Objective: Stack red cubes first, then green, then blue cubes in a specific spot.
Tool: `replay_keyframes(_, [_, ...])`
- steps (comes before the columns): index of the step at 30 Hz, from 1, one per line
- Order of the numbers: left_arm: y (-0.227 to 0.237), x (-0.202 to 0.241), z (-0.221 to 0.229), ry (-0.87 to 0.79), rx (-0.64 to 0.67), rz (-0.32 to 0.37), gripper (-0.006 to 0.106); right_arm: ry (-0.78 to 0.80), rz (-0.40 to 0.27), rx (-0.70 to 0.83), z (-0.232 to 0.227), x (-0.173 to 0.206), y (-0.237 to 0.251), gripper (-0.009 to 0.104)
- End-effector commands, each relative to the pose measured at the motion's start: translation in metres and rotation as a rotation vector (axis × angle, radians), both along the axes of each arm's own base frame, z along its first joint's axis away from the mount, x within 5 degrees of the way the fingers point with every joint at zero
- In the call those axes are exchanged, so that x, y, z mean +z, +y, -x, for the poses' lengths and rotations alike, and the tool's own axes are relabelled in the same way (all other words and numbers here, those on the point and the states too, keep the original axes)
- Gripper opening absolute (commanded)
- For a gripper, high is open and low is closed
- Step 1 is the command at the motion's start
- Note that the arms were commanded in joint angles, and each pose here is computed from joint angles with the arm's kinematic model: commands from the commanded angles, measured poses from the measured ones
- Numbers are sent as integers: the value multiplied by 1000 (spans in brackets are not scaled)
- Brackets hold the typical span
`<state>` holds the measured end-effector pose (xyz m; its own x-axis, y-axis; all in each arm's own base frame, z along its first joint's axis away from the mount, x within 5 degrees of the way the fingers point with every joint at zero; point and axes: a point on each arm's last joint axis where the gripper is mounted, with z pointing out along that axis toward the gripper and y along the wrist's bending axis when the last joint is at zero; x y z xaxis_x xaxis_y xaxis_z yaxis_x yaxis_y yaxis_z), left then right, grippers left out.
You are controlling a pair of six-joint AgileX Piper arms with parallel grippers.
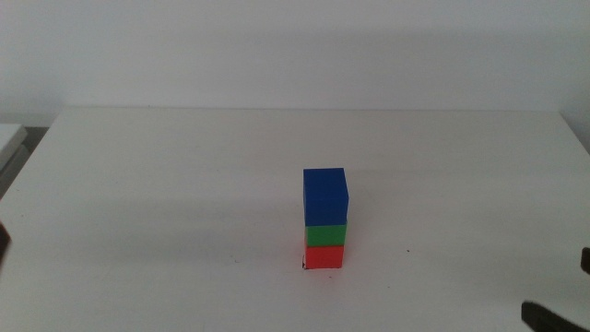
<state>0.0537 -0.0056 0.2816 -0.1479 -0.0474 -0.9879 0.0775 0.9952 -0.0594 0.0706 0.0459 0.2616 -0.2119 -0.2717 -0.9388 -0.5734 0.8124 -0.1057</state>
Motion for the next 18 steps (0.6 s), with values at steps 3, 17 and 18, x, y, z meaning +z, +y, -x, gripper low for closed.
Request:
replay_keyframes(3, [1, -35, 7, -20, 3, 1, 92, -70, -52, -118, -7, -7, -7, 93])
replay_keyframes(17, [1, -77, 1, -9, 10, 1, 92, -278, -118, -546, 16, -29, -45, 93])
replay_keyframes(18, [1, -83, 0, 7, 10, 0, 92, -288, -132, -567, 17, -32, -46, 93])
